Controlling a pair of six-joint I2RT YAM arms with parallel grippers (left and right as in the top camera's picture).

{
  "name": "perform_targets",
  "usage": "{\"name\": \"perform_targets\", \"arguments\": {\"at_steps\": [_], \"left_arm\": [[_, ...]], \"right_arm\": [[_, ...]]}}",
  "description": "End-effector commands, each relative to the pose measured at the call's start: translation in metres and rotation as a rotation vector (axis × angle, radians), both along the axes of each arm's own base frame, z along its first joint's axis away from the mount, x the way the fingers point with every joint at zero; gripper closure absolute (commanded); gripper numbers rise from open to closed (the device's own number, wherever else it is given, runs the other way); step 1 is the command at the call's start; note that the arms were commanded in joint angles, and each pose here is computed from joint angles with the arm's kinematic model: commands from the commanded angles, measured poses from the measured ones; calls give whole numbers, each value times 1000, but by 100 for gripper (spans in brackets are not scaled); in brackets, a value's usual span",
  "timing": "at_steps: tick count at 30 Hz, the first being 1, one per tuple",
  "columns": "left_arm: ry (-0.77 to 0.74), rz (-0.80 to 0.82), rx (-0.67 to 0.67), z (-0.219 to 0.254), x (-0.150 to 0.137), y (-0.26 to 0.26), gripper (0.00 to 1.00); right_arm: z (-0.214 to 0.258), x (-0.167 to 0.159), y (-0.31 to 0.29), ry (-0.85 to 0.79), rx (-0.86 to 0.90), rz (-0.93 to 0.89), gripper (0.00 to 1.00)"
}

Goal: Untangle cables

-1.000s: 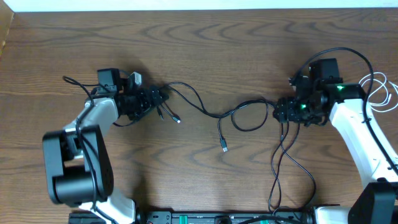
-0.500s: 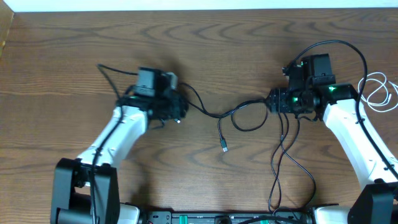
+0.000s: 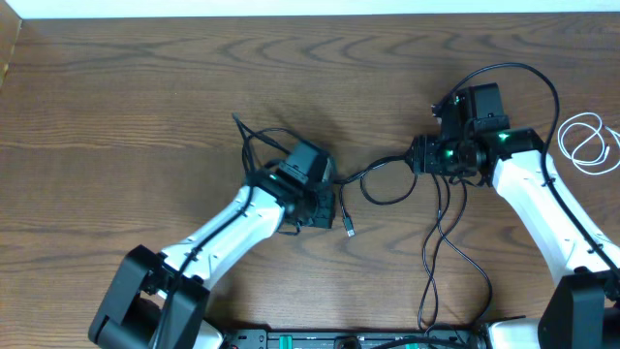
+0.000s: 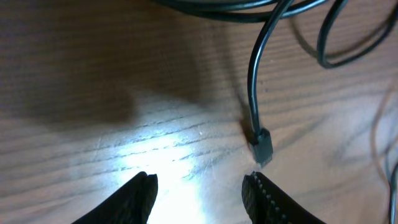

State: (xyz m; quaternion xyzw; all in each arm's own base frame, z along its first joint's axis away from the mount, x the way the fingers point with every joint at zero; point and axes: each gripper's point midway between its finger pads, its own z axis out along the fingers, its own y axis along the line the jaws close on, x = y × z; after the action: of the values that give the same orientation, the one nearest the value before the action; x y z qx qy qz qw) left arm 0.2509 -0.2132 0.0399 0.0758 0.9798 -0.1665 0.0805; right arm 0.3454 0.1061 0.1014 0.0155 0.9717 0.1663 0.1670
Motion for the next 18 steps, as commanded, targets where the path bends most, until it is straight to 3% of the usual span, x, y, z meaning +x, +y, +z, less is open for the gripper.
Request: {"name": "perform_targets", "arguments": {"at_steps": [1,4,8,18], "left_arm": [[-44,107,28,-1,7,-4,50],[-108,86,-3,5,15,-18,50],[-160,177,41,5,23,-15,50],[-112,231,81,-22,12,-26,51]], "right_arm": [[-14,1,-8,21,-59,-20,28],[-18,0,-7,34,-58,-17,27],[-18,-1,-3,39,-38,-8,28],[-17,-1,-3,39,-36,-8,27]]}}
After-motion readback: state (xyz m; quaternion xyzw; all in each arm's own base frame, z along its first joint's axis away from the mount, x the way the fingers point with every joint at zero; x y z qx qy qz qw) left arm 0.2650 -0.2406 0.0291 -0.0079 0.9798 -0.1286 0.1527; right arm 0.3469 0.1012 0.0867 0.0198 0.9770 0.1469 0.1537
